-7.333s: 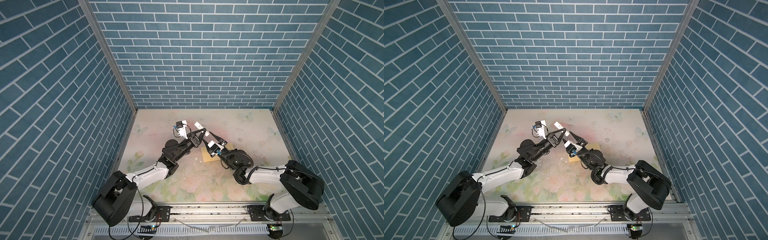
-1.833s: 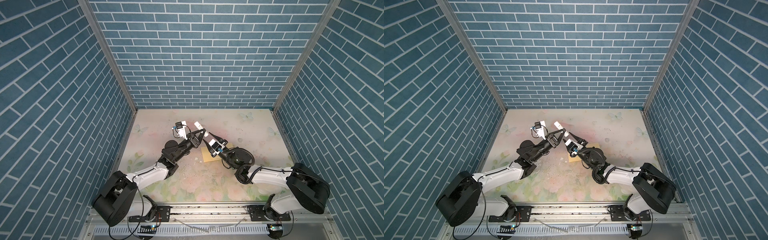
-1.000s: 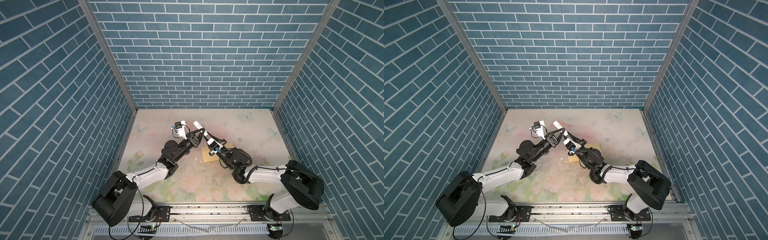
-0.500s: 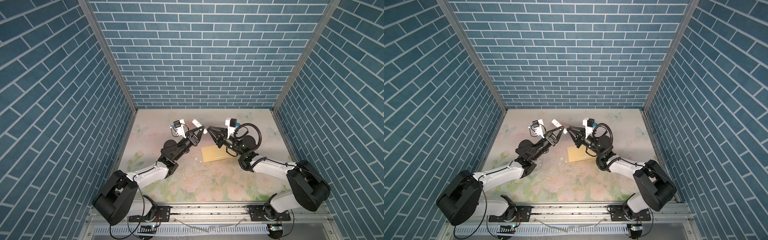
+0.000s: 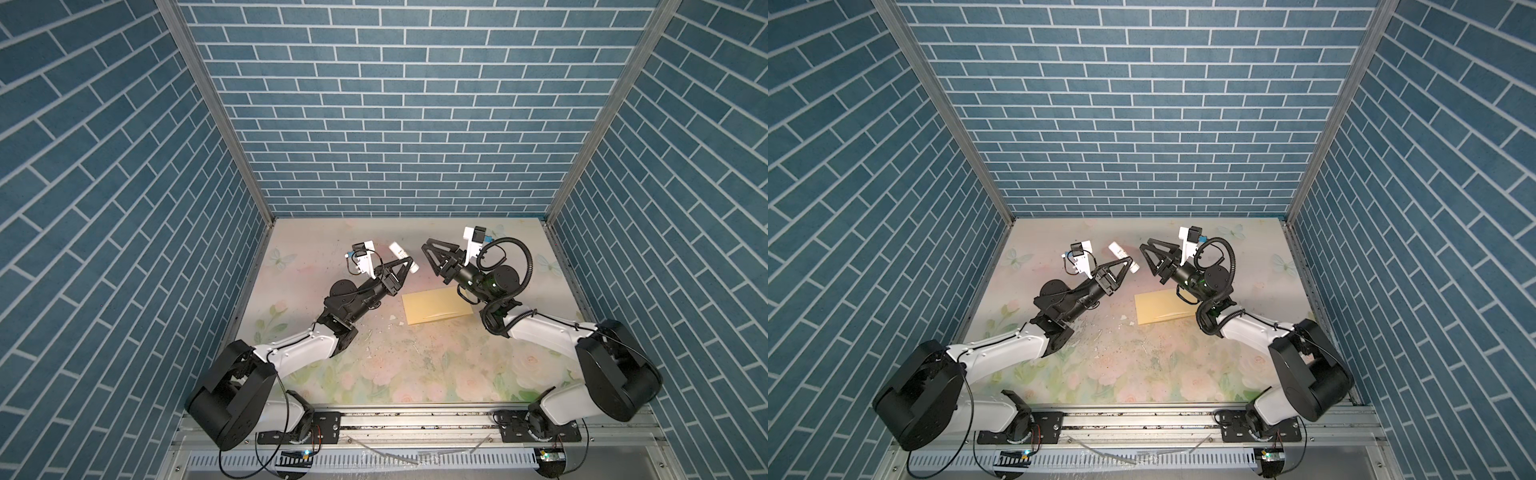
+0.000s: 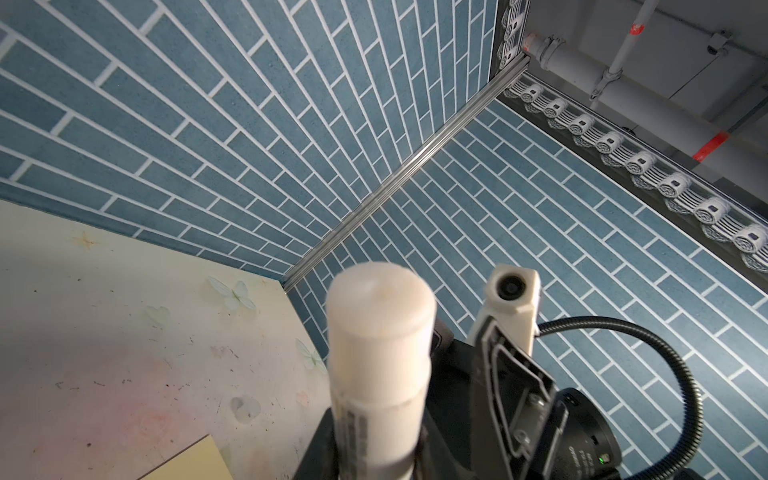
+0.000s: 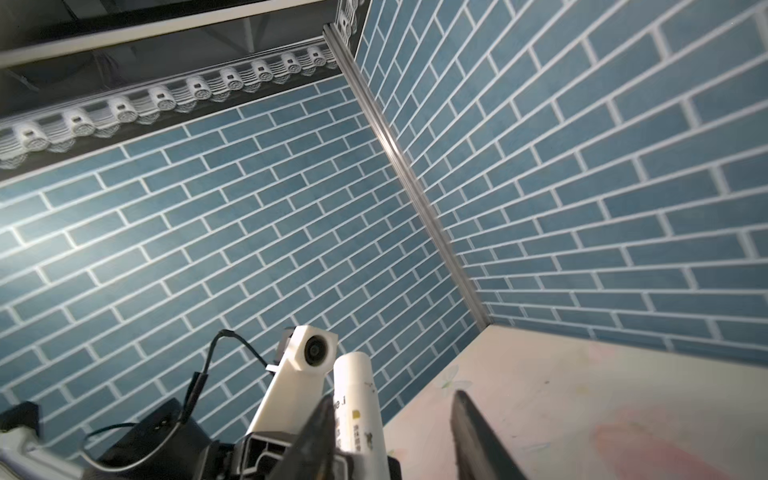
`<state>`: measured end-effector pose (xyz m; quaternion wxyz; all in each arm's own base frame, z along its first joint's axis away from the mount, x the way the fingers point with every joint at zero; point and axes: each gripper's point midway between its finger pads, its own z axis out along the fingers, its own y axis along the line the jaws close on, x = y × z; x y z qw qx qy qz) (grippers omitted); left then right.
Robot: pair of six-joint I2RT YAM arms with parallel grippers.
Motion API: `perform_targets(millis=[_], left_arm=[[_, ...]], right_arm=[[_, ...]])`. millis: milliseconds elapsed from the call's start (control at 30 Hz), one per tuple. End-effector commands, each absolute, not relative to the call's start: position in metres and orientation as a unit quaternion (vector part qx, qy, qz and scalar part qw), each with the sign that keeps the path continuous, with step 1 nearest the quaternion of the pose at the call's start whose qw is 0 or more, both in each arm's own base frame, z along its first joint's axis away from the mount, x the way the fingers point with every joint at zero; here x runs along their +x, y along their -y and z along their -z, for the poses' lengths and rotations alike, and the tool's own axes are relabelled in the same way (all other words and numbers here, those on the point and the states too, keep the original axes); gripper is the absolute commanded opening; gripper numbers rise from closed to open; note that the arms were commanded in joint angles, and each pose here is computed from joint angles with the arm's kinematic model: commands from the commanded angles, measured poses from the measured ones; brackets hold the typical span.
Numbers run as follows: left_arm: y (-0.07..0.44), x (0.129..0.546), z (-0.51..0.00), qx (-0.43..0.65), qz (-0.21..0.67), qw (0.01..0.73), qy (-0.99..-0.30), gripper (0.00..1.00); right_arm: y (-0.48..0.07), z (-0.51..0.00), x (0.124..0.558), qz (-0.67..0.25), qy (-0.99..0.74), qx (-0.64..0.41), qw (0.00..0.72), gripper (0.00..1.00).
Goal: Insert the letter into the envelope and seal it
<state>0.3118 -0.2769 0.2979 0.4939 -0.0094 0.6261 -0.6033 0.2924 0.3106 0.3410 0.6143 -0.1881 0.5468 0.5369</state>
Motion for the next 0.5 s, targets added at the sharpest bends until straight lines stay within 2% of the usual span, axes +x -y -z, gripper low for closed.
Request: perform_targets(millis=[0, 100, 167, 300, 467], left_arm=[[0.277, 0.308, -0.307, 0.001, 0.608, 0.502, -0.615, 0.0], [0.277, 0.308, -0.307, -0.001, 0.609, 0.501, -0.616, 0.0], [0.277, 0.308, -0.306, -0.001, 0.608, 0.5, -0.616, 0.0], [0.277, 0.309, -0.307, -0.001, 0.609, 0.5, -0.615, 0.0], [0.277, 0.309, -0.307, -0.002, 0.61, 0.499, -0.616, 0.0]], right_arm=[[-0.317, -0.324, 0.273, -0.317, -0.519, -0.325, 0.725, 0.61], [-0.325, -0.307, 0.264, -0.195, -0.492, -0.389, 0.754, 0.69], [-0.324, -0.302, 0.261, -0.153, -0.47, -0.392, 0.776, 0.7], [-0.321, -0.305, 0.261, -0.104, -0.441, -0.363, 0.815, 0.61], [-0.333, -0.302, 0.264, -0.085, -0.437, -0.364, 0.818, 0.52]])
